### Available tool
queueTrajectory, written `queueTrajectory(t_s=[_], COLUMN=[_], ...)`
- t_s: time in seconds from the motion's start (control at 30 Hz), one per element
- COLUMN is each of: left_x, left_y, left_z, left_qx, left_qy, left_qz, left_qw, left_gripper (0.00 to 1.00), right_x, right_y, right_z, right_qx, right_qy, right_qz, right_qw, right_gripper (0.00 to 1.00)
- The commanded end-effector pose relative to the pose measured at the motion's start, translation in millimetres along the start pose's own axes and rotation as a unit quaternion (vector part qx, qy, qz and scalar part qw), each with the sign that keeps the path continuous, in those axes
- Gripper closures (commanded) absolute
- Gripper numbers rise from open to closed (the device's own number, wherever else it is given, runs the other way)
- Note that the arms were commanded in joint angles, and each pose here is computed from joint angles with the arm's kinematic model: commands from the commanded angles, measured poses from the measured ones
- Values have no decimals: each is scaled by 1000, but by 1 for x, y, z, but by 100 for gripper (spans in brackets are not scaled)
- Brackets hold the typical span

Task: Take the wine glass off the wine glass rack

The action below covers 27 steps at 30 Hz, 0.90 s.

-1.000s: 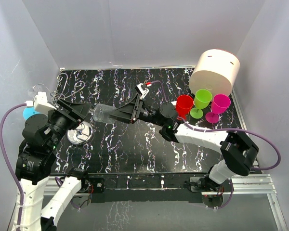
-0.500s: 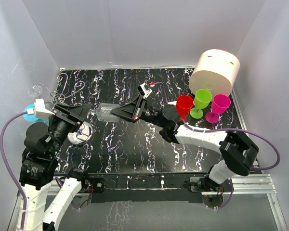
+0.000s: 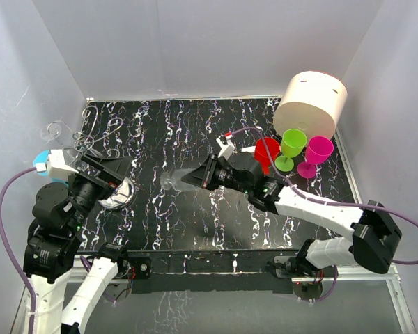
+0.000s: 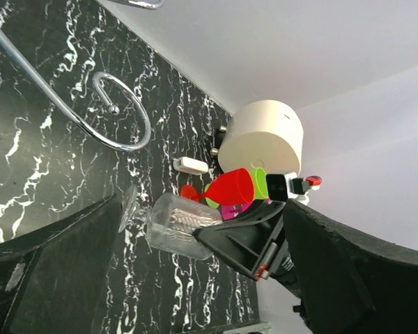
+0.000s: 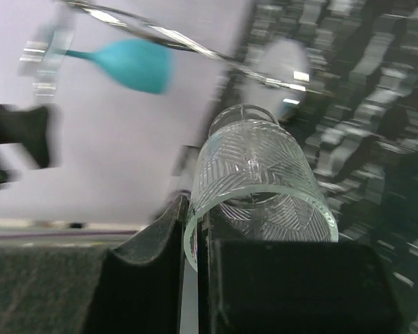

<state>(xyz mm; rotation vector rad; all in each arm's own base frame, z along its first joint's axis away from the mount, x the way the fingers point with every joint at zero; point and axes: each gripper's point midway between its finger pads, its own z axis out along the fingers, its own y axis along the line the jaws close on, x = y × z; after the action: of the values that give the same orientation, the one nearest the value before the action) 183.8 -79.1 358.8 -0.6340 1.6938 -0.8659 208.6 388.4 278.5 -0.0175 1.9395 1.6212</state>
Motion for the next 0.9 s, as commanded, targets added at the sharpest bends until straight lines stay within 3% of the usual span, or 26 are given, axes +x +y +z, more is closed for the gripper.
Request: queueTrajectory(t_s=[0.0,0.17,0.27,0.33,0.4,0.53,0.63,0.77,0.87], left_x=[-13,-14,-12,-12,-12,-14,-15,-16,-17], left_y=[-3,-5,-5,-5,-5,-4,-1,1,0], left_z=[-9,-4,0,0,-1,-7,-11,-13,-14], left_qx=[-8,-5,-4,-5,-5,-8,-14,-18,-16], left_qy=[-19,-15,-8,-7,-8,-13,-17,-21,-22], left_qz=[46,64,69,72,75,80,83,83,84], left_qw=[999,998,998,997,997,997,996,996,996], left_gripper=[1,1,1,1,1,1,1,1,1], right_x=[-3,-17,-37,-46,-56,-74,-89,-111,-127], right_y=[-96,-143,-165,-178,-191,-202,-212,-238,-252], right_z=[-44,-87,-119,-140,-158,-186,-213,-259,-289], right_qx=[239,391,505,556,576,562,575,622,677], right_qy=[38,130,151,152,151,128,91,35,-25], right_qz=[-134,-261,-293,-292,-265,-181,-128,-46,4], right_qw=[961,873,798,763,758,797,803,781,736], right_gripper=[100,100,100,100,100,100,100,100,100])
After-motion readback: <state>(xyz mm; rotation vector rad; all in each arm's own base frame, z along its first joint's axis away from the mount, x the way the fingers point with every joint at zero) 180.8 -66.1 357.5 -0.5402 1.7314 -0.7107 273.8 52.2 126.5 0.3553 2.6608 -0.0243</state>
